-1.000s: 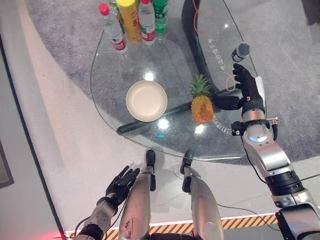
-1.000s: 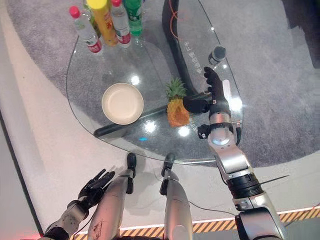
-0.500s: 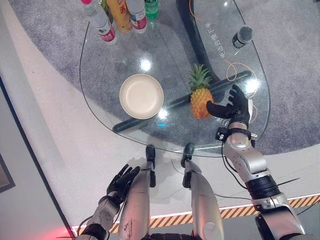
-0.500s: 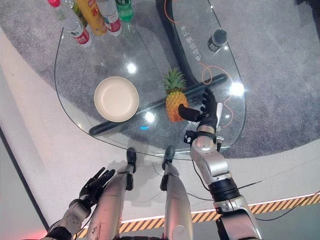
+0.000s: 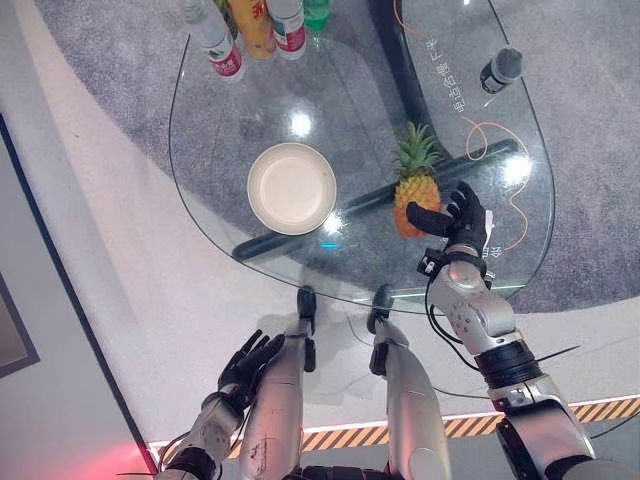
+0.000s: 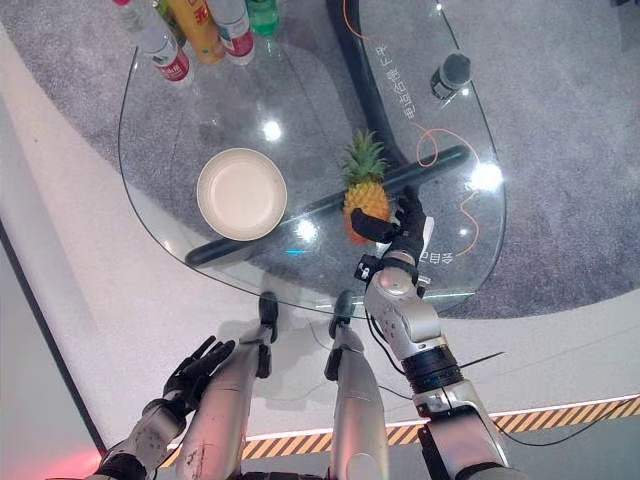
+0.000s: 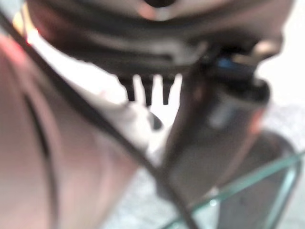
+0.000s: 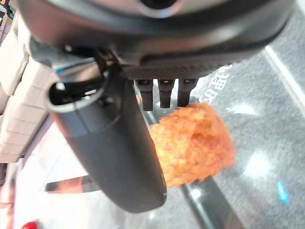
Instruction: Pick up the fruit to the plate
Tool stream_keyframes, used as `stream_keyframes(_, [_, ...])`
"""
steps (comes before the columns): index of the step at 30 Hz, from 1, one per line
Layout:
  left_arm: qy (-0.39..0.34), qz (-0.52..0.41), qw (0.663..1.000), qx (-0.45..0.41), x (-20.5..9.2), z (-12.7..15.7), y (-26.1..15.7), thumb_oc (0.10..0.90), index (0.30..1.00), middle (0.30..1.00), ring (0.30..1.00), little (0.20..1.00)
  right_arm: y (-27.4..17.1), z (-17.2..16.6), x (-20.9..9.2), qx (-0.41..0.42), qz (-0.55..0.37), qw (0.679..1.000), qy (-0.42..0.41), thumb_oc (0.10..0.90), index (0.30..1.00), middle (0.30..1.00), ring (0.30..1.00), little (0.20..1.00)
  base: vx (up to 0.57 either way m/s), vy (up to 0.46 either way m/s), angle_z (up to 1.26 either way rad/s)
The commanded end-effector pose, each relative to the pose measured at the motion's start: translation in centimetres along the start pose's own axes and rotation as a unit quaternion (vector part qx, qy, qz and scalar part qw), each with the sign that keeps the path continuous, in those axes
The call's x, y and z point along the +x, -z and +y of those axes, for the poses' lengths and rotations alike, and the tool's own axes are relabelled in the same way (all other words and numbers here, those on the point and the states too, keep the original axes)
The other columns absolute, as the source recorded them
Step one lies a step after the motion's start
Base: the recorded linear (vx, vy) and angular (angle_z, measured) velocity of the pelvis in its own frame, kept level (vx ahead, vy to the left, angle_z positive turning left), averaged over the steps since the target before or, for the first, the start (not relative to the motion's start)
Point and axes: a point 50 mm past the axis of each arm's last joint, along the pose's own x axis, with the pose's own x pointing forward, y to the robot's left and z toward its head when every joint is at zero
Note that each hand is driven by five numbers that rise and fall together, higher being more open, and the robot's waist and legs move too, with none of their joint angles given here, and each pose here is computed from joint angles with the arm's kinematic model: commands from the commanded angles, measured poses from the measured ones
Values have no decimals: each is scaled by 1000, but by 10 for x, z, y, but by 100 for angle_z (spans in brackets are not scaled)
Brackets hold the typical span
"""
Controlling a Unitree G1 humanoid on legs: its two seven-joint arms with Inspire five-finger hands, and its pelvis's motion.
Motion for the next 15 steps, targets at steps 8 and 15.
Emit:
stream_keyframes(8, [7,41,999,-24,-8,-1,31,800,900,900,900,900,-39,-15,16,-56,-79,992,87,800,900,900,900,900,1,2,5])
stream_keyframes(15, [14,44,999,-16,-7,-5,30,800,900,900,900,900,-47,-6,24,-97,-77,989,80,800,900,900,900,900,3,8,5])
